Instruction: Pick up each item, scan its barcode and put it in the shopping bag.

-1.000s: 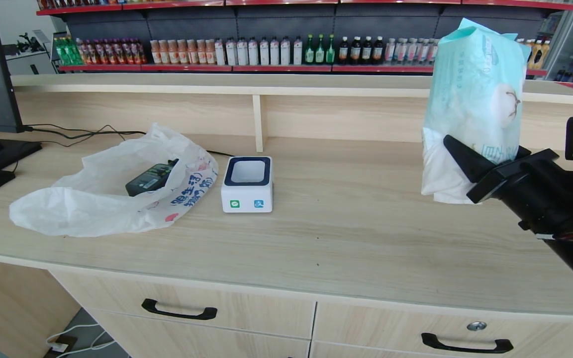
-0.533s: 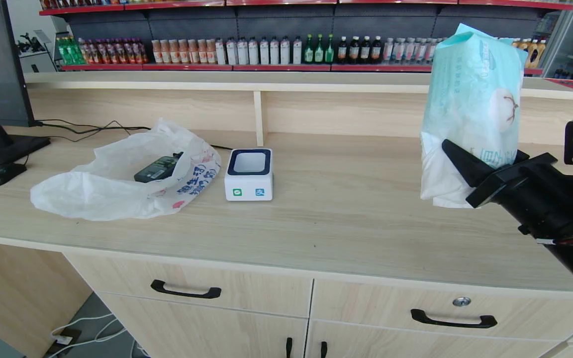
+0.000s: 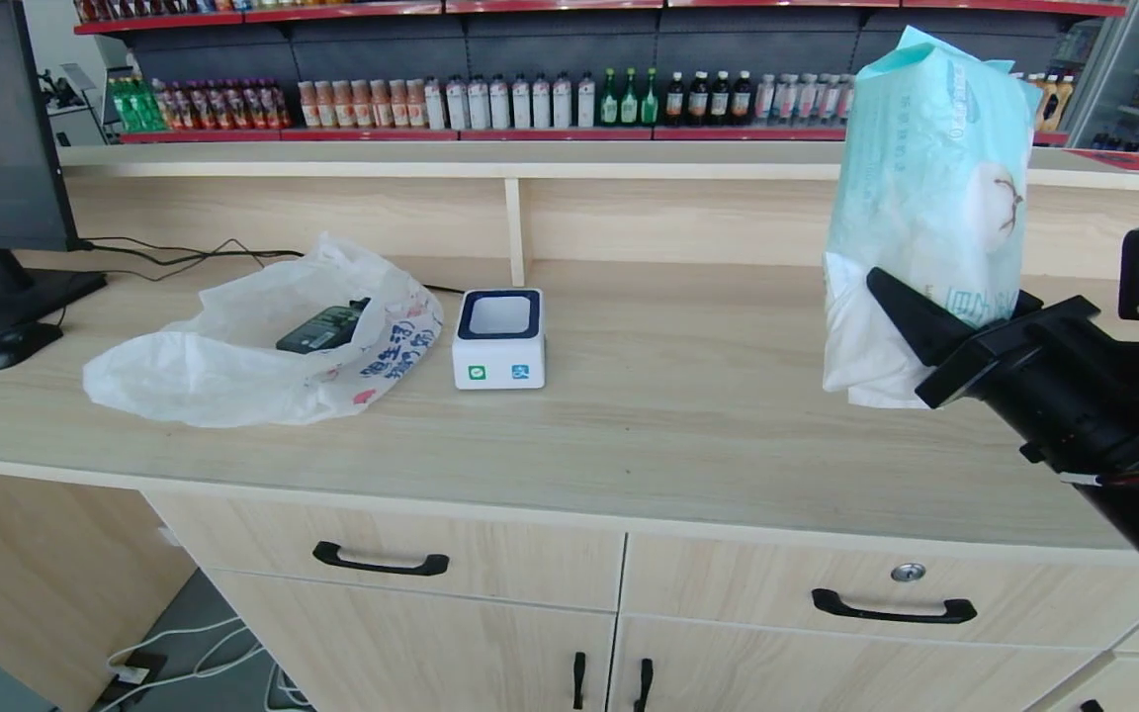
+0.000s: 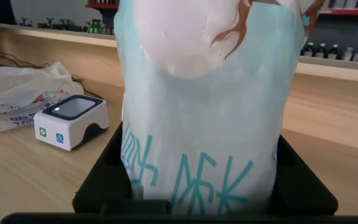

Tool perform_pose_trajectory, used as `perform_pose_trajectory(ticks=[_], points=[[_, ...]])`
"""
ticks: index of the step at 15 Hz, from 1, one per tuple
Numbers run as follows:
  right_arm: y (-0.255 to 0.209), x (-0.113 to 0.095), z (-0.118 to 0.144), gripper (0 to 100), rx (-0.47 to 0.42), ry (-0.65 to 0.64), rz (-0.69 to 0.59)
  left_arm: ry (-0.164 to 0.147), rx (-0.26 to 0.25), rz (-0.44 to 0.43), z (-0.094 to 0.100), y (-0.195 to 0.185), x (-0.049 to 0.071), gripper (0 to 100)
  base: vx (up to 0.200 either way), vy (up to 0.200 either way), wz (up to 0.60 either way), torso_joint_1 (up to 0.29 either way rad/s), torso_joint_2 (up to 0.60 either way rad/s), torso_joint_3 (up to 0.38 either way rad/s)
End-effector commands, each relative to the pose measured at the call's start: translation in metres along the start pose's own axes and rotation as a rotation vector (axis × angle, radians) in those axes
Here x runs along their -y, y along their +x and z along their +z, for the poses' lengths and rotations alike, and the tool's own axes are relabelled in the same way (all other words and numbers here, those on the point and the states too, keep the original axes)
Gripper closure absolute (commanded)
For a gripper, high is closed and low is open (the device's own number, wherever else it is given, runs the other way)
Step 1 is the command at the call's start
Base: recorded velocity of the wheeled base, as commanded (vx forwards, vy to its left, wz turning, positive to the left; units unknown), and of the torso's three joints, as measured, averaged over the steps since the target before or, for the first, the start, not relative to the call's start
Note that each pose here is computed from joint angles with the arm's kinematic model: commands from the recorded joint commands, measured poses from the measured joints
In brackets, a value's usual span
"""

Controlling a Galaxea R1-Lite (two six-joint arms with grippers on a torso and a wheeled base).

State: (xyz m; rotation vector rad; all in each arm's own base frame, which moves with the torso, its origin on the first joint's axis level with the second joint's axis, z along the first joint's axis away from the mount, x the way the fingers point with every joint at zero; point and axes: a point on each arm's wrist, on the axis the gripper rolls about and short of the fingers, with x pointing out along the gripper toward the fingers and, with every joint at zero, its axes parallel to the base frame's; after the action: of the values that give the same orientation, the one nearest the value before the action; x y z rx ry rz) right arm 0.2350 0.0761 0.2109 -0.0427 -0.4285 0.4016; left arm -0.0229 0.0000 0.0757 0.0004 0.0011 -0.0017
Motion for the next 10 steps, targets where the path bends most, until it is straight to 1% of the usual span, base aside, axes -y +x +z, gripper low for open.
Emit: perform_pose_trajectory(ticks=[1, 4, 8, 10], points=[[0.0, -0.0013, 0.0035, 100, 0.015, 0.0, 0.006, 0.0, 0.0, 0.0, -0.0001, 0.0, 0.0, 0, 0.0, 0.2, 0.0, 0.007, 0.0, 0.002], [-0.004, -0.002, 0.0006, 100, -0.003, 0.007, 0.006, 0.0, 0.0, 0.0, -0.0001, 0.0, 0.0, 0, 0.0, 0.2, 0.0, 0.002, 0.0, 0.002], [-0.0089, -0.0023, 0.003, 100, -0.003, 0.007, 0.006, -0.003, 0.0, 0.0, -0.0001, 0.0, 0.0, 0, 0.0, 0.2, 0.0, 0.005, 0.01, 0.002], [-0.0069, -0.0061, 0.0002, 100, -0.01, 0.022, 0.022, -0.003, 0.0, 0.0, -0.0001, 0.0, 0.0, 0, 0.0, 0.2, 0.0, 0.0, 0.0, 0.005]])
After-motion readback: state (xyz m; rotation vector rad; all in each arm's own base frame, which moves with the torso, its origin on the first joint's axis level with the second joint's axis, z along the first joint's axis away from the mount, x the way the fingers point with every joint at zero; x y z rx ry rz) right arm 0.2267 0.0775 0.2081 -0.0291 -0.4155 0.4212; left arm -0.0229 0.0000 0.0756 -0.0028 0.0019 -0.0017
